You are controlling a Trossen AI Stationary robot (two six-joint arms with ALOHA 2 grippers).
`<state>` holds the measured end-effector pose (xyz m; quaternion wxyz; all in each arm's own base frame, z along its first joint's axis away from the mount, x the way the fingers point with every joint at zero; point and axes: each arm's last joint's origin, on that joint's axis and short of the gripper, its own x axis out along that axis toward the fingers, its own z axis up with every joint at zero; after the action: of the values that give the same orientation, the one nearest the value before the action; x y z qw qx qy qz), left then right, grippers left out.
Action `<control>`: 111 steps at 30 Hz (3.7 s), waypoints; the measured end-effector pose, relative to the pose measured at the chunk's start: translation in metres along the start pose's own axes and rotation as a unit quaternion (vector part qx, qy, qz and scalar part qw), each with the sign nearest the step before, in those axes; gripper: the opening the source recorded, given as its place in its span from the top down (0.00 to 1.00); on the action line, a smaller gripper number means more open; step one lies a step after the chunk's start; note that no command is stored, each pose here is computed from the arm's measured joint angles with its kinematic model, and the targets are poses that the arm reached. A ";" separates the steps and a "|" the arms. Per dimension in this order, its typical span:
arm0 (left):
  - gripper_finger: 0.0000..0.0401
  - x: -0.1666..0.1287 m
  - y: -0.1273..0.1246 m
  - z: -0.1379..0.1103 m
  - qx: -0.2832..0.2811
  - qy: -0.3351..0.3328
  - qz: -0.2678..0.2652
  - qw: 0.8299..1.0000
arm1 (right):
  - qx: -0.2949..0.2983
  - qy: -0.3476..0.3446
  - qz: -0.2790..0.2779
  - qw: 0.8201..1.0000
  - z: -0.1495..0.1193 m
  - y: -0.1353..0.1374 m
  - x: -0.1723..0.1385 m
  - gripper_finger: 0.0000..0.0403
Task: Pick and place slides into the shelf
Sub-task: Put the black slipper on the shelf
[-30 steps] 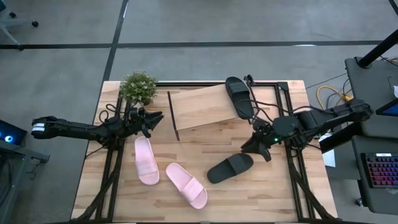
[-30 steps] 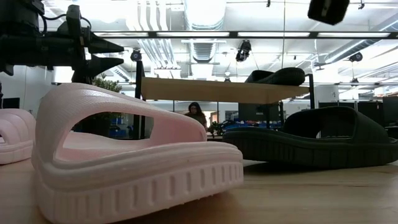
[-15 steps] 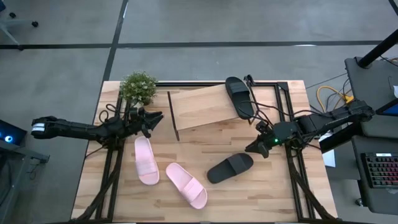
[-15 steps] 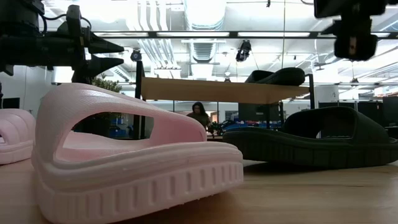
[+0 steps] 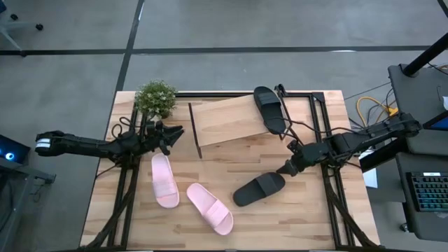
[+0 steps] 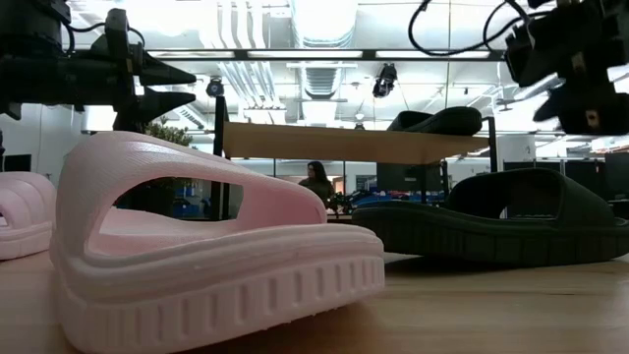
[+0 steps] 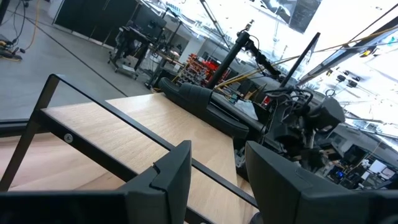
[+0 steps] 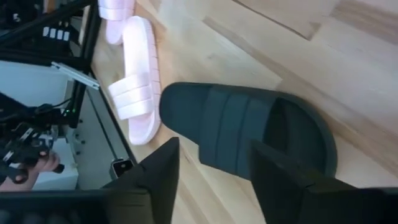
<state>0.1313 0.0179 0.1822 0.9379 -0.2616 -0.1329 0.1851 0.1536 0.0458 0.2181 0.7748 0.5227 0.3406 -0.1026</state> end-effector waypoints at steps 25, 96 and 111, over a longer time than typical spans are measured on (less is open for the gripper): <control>0.66 0.000 0.000 -0.001 0.001 0.003 0.002 1.000 | 0.001 0.024 -0.071 0.997 -0.005 -0.012 0.037 0.41; 0.66 0.000 0.001 -0.002 0.004 0.009 0.005 1.000 | -0.021 0.076 -0.077 0.994 -0.010 -0.016 0.091 0.46; 0.66 0.000 0.001 -0.002 0.004 0.009 0.005 1.000 | -0.026 0.082 -0.076 0.993 -0.011 -0.016 0.091 0.77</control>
<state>0.1315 0.0179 0.1797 0.9392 -0.2598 -0.1224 0.1883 0.2087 0.0659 0.1460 0.7476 0.4815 0.4442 -0.1092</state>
